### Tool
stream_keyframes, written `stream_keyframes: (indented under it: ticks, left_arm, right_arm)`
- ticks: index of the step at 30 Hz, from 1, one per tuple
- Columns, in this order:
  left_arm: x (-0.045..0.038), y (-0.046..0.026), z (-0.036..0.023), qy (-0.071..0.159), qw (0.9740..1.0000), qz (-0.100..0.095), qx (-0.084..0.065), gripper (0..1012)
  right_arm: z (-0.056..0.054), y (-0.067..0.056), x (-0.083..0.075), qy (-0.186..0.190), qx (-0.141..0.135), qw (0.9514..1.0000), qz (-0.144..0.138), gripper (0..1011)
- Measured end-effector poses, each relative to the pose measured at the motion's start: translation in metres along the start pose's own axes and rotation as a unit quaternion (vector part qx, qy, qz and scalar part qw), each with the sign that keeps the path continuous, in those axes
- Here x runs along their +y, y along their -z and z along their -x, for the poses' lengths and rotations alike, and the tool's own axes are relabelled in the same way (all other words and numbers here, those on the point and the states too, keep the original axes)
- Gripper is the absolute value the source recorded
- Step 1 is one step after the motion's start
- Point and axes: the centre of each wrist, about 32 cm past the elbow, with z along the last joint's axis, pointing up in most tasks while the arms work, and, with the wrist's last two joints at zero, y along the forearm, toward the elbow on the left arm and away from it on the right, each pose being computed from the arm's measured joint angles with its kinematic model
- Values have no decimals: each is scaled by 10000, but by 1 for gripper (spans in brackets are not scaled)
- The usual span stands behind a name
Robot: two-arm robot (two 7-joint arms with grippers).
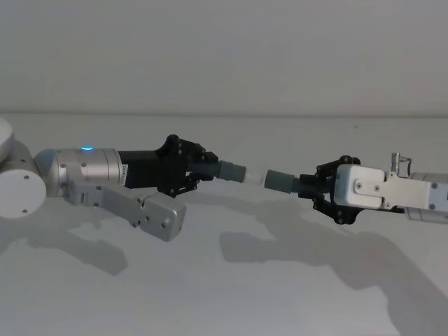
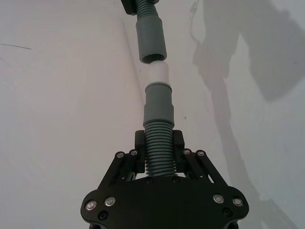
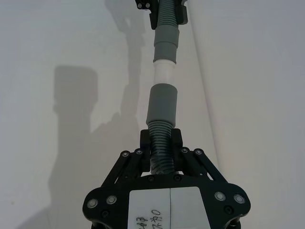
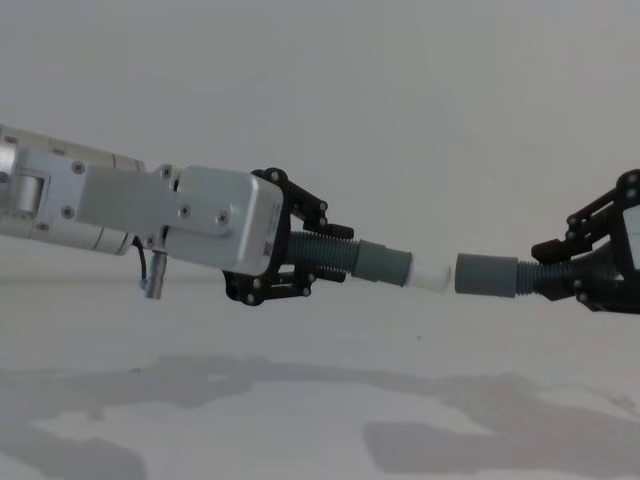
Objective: Use both hands to pick up one end of the pipe from the table, align the ends, and insert them.
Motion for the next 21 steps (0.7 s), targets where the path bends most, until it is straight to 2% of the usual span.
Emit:
stream_keyframes:
  ticks: [21]
  left_arm:
    - [1,4,-4,11,10000,6,-26,329]
  right_arm:
    - [19,14,102,7,75,9999,-116,247]
